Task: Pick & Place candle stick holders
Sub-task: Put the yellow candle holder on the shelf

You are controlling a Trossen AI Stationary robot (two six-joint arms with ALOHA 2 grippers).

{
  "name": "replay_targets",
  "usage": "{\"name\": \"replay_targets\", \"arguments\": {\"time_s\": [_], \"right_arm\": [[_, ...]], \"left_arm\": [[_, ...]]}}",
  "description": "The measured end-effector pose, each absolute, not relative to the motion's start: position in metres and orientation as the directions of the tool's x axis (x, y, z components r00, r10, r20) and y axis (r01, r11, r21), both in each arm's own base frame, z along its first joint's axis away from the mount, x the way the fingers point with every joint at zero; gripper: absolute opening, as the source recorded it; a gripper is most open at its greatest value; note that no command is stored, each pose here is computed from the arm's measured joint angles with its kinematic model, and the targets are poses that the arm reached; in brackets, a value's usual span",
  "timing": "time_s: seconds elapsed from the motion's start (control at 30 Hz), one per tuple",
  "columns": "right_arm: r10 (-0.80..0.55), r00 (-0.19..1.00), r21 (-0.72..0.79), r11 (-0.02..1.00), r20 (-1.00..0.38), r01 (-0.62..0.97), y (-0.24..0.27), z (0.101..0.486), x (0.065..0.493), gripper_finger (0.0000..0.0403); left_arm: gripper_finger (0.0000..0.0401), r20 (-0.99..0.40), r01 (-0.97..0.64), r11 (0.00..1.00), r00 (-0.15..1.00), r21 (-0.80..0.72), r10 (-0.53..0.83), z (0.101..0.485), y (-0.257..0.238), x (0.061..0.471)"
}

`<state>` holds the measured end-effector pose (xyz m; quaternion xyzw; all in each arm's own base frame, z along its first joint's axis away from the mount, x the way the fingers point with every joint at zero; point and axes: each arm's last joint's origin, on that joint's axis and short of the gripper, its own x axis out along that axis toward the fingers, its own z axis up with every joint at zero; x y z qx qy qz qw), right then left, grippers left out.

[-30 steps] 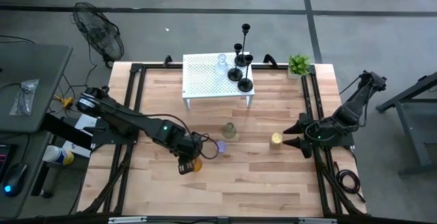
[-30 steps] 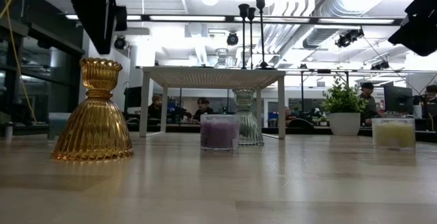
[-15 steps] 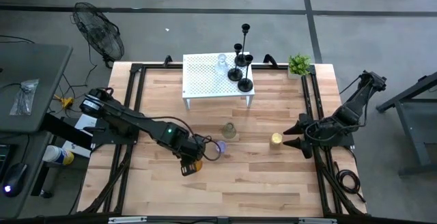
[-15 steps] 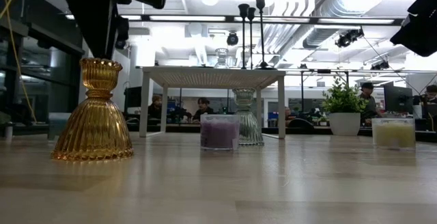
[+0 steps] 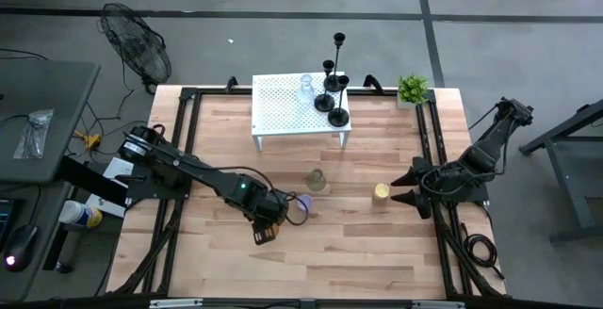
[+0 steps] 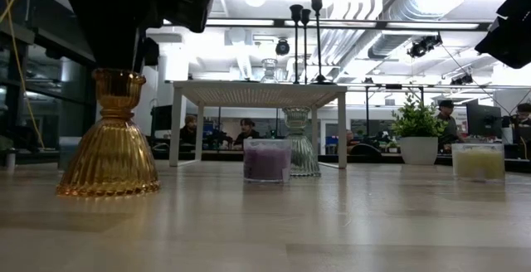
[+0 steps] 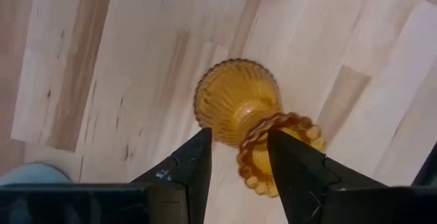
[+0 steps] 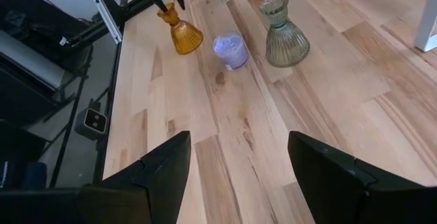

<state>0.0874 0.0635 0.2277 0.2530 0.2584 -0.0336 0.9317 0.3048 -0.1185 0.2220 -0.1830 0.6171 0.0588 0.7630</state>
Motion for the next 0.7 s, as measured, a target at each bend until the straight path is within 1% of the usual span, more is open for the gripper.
{"name": "replay_targets", "arguments": {"time_s": [0.1,0.17,0.4,0.47,0.7], "right_arm": [[0.072,0.863,0.455,0.870,-0.500,0.191,0.0636,0.2277,0.0873,0.0239],[0.073,0.863,0.455,0.870,-0.501,0.191,0.0637,0.2276,0.0873,0.0239],[0.077,0.861,0.457,0.869,-0.503,0.188,0.0638,0.2275,0.0873,0.0239],[0.079,0.860,0.457,0.870,-0.503,0.188,0.0638,0.2275,0.0872,0.0239],[0.078,0.858,0.453,0.871,-0.508,0.189,0.0636,0.2270,0.0870,0.0239]], "left_arm": [[0.0134,-0.964,-0.316,0.926,0.230,-0.206,-0.136,0.2220,-0.1184,0.3046],[0.0122,-0.964,-0.316,0.926,0.229,-0.206,-0.137,0.2220,-0.1184,0.3046],[0.0039,-0.962,-0.313,0.923,0.220,-0.224,-0.158,0.2220,-0.1191,0.3043],[0.0022,-0.961,-0.311,0.922,0.224,-0.231,-0.165,0.2232,-0.1193,0.3046],[0.0021,-0.959,-0.324,0.914,0.218,-0.245,-0.180,0.2233,-0.1195,0.3044]]}}
